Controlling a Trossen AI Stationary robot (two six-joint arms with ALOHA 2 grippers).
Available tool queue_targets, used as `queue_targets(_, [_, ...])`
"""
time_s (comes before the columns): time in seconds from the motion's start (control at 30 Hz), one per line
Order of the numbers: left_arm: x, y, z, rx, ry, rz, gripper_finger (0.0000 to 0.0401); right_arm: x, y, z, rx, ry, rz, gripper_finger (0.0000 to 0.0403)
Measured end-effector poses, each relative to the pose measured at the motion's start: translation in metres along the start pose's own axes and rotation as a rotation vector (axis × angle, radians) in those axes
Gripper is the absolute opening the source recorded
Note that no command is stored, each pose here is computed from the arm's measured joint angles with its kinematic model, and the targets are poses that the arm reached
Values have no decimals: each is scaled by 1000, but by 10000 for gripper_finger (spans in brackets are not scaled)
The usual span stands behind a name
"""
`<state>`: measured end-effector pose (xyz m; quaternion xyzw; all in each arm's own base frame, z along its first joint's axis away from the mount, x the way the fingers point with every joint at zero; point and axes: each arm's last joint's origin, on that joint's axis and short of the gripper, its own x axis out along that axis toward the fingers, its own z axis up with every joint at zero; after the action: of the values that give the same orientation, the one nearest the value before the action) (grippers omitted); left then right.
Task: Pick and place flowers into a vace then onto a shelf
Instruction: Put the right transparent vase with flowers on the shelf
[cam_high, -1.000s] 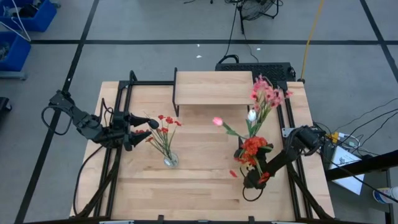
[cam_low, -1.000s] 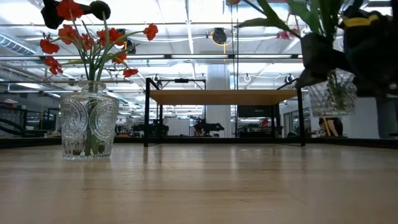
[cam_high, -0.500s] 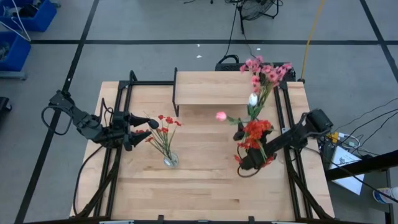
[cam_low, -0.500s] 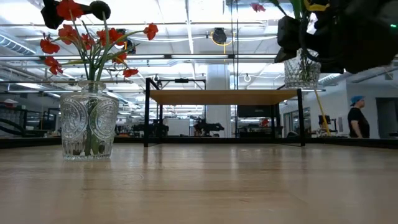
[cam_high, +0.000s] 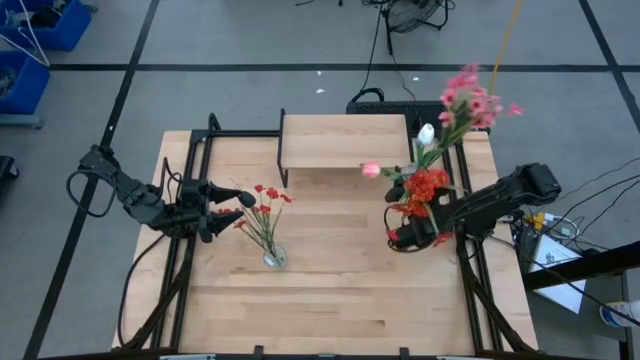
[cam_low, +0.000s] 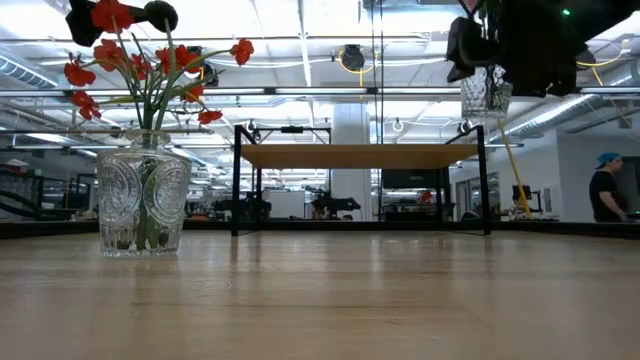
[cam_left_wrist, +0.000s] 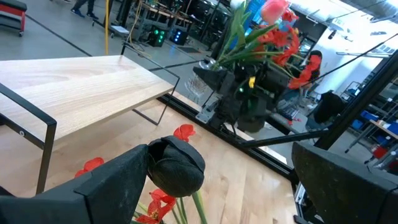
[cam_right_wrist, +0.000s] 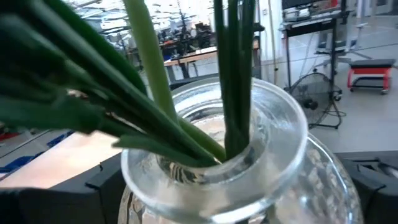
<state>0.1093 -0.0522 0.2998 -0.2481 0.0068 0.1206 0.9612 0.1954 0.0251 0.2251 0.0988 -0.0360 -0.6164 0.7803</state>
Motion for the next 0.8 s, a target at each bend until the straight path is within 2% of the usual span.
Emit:
queue_targets(0.23, [0,0,0,0,0,0,399,19,4,14,32,64,-96,342])
queue_targets(0.33, [0,0,0,-11,0,1,399,32,13,20,1,125,-124,342])
queue_targets(0.43, [0,0,0,-27,-3,5,399,48,24,28,-24,116,-122,342])
queue_targets(0.57, [0,0,0,-28,1,-3,399,72,30,30,-58,194,-77,342])
queue_targets(0.8, [0,0,0,-28,5,-9,399,101,22,23,-55,106,17,344])
